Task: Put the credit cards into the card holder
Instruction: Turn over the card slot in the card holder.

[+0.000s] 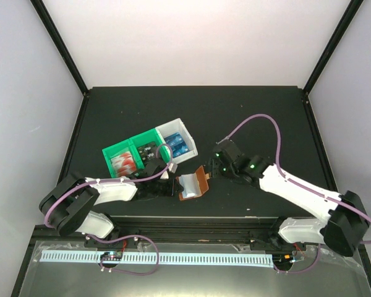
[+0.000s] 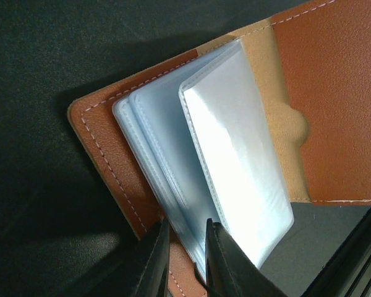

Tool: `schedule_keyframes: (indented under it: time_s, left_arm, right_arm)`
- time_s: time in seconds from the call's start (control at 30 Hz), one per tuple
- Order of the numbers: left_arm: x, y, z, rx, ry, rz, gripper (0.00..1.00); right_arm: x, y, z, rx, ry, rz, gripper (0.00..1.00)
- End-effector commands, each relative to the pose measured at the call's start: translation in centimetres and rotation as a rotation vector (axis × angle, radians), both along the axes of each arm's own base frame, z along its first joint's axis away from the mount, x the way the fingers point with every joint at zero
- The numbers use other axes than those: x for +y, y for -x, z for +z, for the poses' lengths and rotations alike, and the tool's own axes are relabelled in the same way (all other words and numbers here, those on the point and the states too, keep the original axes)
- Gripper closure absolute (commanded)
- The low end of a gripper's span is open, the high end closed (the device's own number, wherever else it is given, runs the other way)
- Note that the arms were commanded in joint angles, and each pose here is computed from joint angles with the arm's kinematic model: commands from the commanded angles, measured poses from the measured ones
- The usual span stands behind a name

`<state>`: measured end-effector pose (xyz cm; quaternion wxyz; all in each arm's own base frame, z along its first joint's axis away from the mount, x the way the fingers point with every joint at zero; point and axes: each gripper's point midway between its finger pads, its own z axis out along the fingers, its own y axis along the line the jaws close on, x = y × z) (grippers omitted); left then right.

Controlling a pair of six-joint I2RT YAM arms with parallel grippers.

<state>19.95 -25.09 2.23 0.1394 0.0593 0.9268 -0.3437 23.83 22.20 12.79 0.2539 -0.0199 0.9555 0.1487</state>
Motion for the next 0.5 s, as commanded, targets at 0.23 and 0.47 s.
schedule_keyframes:
  time_s: [0.23, 0.47]
  left_arm:
    - [-0.1, 0.4, -0.2, 0.022, -0.02, -0.024, 0.84]
    - [0.0, 0.4, -0.4, 0.026, -0.026, -0.02, 0.84]
  right_arm:
    - [9.1, 3.7, 4.1, 0.058, -0.35, 0.403, 0.64]
    - [8.6, 3.6, -1.9, 0.161, -0.149, 0.364, 0.86]
